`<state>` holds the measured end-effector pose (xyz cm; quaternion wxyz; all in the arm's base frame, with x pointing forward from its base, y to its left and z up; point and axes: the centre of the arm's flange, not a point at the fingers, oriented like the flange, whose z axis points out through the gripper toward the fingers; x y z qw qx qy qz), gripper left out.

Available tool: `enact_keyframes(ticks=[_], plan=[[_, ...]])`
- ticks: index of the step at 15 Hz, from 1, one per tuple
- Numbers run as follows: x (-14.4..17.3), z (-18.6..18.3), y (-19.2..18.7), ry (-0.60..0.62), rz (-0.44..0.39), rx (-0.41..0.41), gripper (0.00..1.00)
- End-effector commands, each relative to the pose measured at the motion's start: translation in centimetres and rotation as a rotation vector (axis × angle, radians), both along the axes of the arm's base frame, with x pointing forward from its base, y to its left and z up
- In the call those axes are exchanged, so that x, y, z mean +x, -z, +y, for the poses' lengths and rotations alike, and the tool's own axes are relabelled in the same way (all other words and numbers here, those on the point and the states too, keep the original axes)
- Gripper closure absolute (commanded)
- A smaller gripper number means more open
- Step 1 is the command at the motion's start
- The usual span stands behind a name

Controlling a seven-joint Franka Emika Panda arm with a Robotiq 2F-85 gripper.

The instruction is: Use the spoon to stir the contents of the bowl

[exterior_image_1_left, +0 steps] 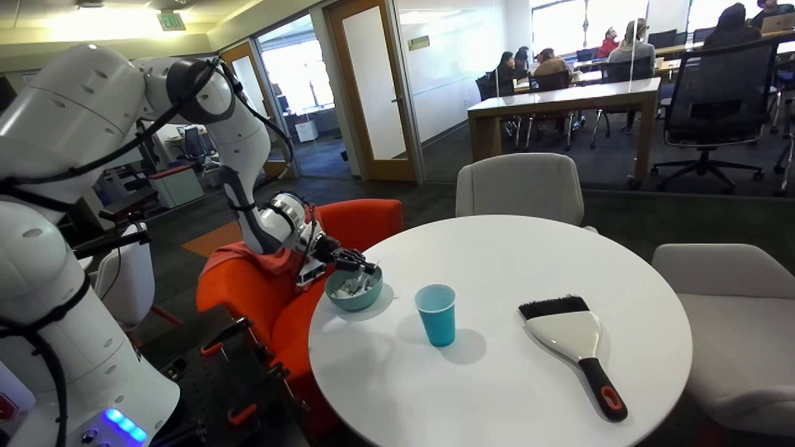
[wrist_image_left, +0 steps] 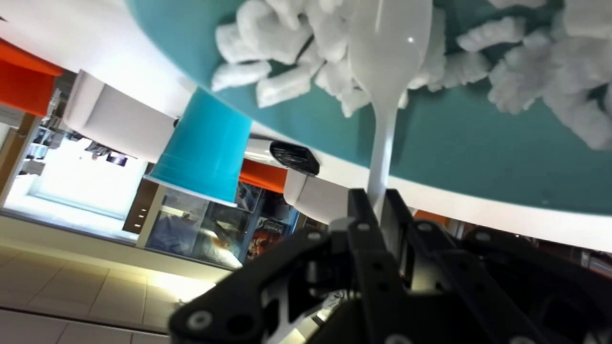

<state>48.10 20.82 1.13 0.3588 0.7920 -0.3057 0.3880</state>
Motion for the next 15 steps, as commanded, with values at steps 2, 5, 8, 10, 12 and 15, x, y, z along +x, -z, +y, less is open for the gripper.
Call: enact_keyframes(ticks=[2,5,8,10,12,15], plan=[[-0.6,-1.0,-1.6,0.053,-0.004,-0.118,0.97],[-0.7,-1.1,-1.8,0.041,-0.051,-0.130,0.97],[-0.9,-0.9,-2.5,0.018,-0.095,-0.084,0.97],[-1.1,-0.7,-3.0,0.007,-0.151,-0.059,0.97],[-1.3,-0.5,-4.0,0.013,-0.219,-0.026,0.97],[-1.3,-0.2,-6.3,0.038,-0.285,0.034,0.97]])
